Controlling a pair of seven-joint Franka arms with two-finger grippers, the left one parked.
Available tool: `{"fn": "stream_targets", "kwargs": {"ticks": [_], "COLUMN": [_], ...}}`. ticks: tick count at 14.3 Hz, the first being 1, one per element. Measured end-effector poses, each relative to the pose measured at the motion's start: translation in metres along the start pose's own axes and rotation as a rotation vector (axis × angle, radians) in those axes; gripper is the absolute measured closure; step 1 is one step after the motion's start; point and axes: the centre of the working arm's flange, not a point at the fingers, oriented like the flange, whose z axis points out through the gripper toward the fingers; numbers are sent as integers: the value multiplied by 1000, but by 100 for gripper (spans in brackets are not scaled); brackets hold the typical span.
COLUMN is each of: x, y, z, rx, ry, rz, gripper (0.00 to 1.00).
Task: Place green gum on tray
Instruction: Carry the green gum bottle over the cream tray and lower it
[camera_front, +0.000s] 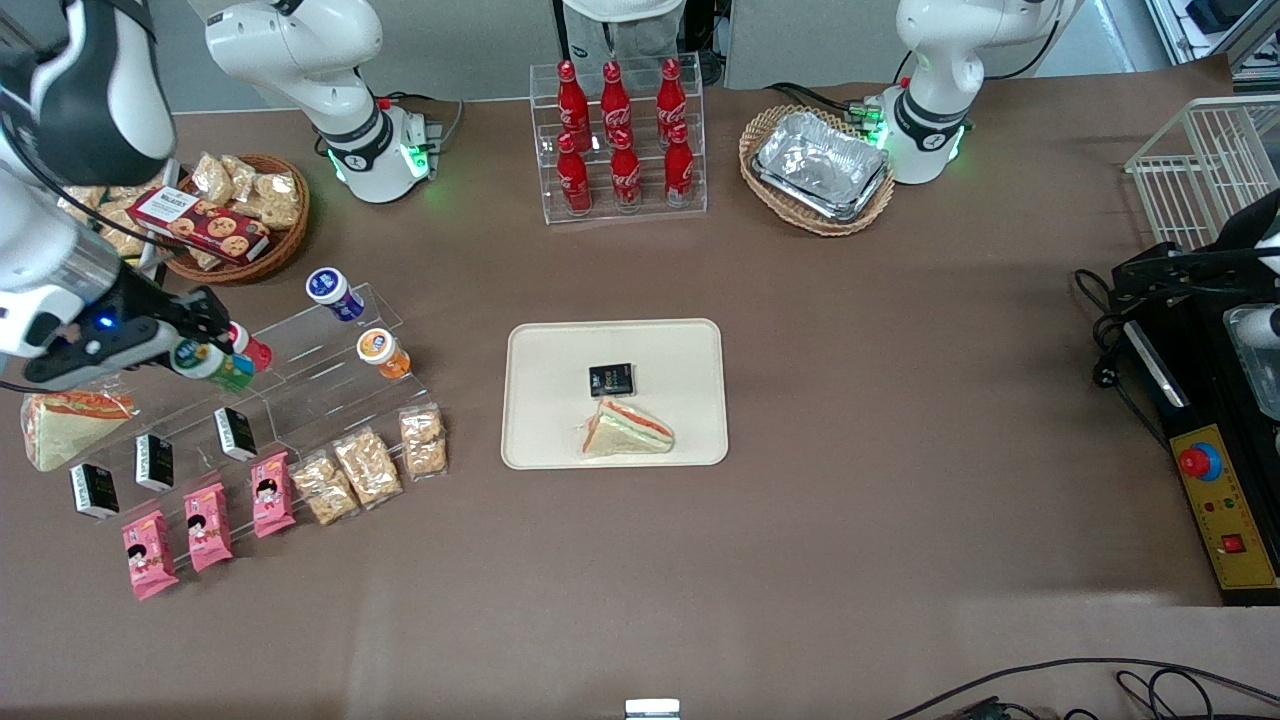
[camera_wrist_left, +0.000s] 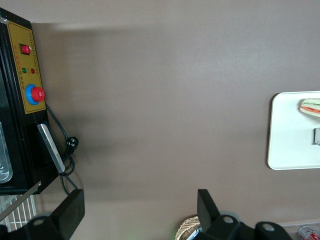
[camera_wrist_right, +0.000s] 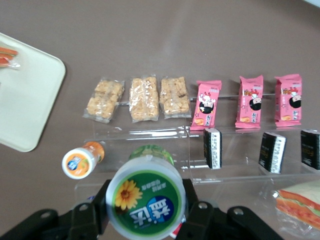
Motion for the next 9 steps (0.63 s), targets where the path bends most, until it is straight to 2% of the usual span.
{"fn": "stream_targets", "kwargs": {"ticks": [4, 9], "x": [11, 42], "y": [-23, -125], "z": [-62, -80], "rx": [6, 16], "ry": [-7, -5], "rz": [64, 290], "gripper": [41, 41]}}
